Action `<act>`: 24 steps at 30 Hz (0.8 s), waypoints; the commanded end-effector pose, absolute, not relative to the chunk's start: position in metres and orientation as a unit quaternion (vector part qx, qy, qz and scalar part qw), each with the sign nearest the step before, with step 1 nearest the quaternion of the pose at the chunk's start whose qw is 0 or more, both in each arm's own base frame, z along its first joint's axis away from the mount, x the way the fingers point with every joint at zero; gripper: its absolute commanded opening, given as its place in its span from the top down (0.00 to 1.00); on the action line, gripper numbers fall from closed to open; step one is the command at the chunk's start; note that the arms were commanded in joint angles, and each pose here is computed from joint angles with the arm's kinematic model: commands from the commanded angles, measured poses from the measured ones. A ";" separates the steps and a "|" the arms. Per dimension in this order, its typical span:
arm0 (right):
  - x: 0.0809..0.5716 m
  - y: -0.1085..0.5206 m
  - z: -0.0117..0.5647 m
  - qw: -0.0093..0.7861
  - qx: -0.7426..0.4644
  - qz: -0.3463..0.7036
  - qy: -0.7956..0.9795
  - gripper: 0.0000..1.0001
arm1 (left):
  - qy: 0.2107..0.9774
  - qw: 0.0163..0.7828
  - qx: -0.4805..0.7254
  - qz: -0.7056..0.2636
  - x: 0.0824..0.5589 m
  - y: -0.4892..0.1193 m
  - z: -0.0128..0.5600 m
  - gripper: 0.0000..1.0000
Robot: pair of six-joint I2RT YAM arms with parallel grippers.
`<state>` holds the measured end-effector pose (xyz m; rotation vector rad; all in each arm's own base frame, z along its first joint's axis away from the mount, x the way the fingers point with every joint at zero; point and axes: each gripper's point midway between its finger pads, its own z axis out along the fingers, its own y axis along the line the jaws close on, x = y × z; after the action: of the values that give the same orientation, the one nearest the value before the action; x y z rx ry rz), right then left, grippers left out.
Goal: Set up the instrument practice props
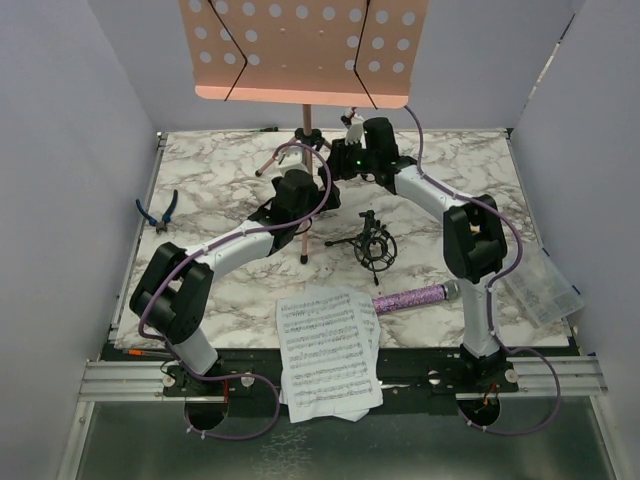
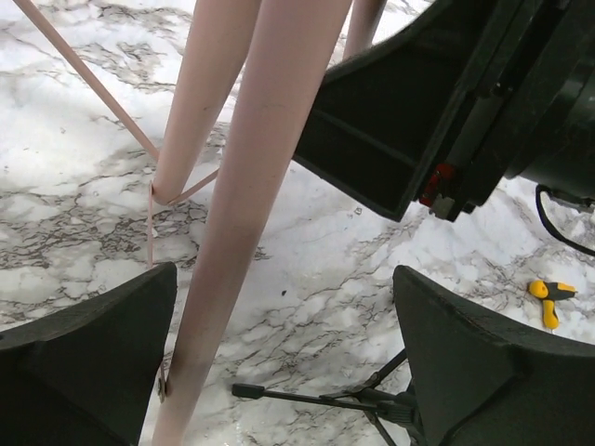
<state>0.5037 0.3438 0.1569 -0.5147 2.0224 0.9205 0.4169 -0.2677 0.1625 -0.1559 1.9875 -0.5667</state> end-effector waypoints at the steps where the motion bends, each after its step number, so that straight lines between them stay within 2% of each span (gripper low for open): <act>1: 0.488 0.340 0.174 0.420 -0.212 0.371 0.801 0.59 | 0.881 0.446 -0.055 -0.147 0.387 -0.241 0.115 0.01; 9: 0.469 0.333 0.175 0.414 -0.206 0.380 0.801 0.47 | 0.887 0.444 -0.040 -0.117 0.380 -0.227 0.116 0.01; 17: 0.455 0.333 0.182 0.416 -0.208 0.399 0.790 0.42 | 0.881 0.467 -0.045 -0.066 0.384 -0.205 0.129 0.01; 24: 0.438 0.320 0.202 0.437 -0.204 0.393 0.783 0.40 | 0.899 0.424 -0.025 -0.107 0.366 -0.219 0.107 0.01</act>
<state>0.4492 0.3232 0.1648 -0.4995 2.0392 0.9671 0.3822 -0.2154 0.1175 -0.0986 2.1925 -0.2214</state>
